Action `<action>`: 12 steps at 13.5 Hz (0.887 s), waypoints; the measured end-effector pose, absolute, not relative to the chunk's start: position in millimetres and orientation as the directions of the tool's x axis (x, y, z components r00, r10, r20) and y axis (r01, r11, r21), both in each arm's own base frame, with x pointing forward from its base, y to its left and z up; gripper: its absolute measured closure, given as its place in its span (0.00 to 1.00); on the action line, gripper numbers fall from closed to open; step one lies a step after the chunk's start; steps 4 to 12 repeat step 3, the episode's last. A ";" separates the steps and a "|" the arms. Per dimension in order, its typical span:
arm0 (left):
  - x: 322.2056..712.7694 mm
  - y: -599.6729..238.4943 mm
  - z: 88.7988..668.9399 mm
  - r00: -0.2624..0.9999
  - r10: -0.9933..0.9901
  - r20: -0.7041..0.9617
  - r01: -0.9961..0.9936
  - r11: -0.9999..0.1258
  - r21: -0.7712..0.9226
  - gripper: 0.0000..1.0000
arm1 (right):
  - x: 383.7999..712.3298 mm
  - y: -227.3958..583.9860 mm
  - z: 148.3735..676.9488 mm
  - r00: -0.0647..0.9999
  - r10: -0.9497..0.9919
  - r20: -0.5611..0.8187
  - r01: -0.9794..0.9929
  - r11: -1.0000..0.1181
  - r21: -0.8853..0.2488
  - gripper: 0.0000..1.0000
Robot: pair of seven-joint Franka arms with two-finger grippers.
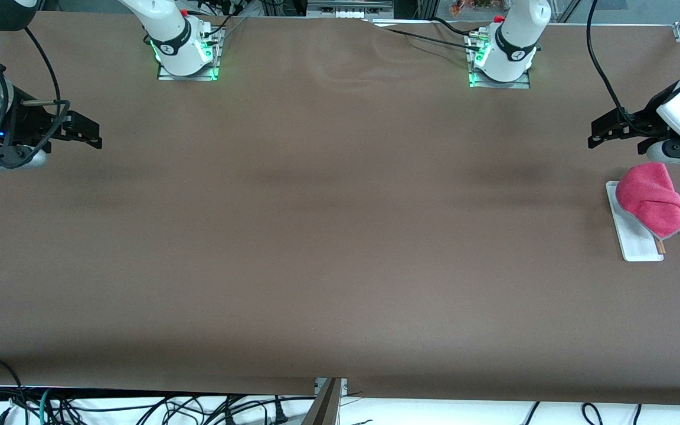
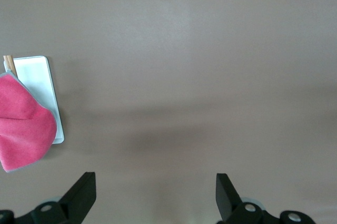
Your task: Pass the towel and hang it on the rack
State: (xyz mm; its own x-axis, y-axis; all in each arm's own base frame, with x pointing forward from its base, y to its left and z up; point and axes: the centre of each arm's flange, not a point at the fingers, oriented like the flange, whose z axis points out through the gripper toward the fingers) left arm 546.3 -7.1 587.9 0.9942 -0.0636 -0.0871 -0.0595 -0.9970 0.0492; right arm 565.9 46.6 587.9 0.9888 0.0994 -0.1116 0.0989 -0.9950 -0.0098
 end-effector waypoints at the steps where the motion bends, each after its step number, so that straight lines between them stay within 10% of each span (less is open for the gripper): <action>1: 545.4 -6.8 587.3 0.995 -0.058 -0.083 -0.054 -0.997 0.047 0.00 | 565.9 46.6 587.9 0.989 0.099 -0.112 0.099 -0.995 -0.010 0.00; 12: 539.7 -4.9 586.1 0.996 -0.048 -0.070 -0.046 -0.998 0.032 0.00 | 565.9 46.4 588.0 0.989 0.099 -0.111 0.099 -0.995 -0.010 0.00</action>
